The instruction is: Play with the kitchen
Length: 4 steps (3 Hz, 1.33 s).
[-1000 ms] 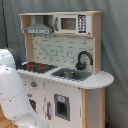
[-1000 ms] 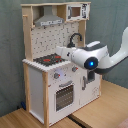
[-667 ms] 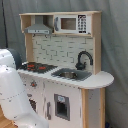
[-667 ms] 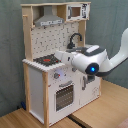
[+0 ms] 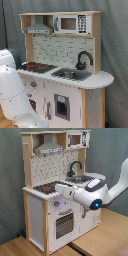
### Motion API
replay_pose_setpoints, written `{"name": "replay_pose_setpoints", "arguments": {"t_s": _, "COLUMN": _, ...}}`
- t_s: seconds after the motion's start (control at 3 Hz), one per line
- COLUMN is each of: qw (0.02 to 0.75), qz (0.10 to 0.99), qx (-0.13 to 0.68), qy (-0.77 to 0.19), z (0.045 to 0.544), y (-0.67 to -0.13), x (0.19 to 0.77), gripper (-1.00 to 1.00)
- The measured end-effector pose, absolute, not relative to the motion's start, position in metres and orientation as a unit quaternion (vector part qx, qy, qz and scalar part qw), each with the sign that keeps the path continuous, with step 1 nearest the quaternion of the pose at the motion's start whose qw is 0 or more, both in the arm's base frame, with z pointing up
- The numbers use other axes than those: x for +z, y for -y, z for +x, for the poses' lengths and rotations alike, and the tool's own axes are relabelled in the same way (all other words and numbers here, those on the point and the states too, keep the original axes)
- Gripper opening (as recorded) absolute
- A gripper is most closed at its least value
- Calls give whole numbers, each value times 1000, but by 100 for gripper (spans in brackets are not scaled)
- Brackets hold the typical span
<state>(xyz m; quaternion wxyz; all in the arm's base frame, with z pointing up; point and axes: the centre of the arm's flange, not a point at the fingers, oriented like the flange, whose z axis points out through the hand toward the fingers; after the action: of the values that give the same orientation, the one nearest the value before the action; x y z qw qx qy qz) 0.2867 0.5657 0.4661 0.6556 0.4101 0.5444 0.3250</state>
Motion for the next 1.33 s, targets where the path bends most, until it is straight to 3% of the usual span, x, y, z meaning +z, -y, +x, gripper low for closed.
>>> {"name": "replay_pose_setpoints", "arguments": {"t_s": 1.33, "qw": 629, "qz": 358, "qx": 433, "qy": -537, "z": 309, "y": -528, "x": 452, "gripper": 100}}
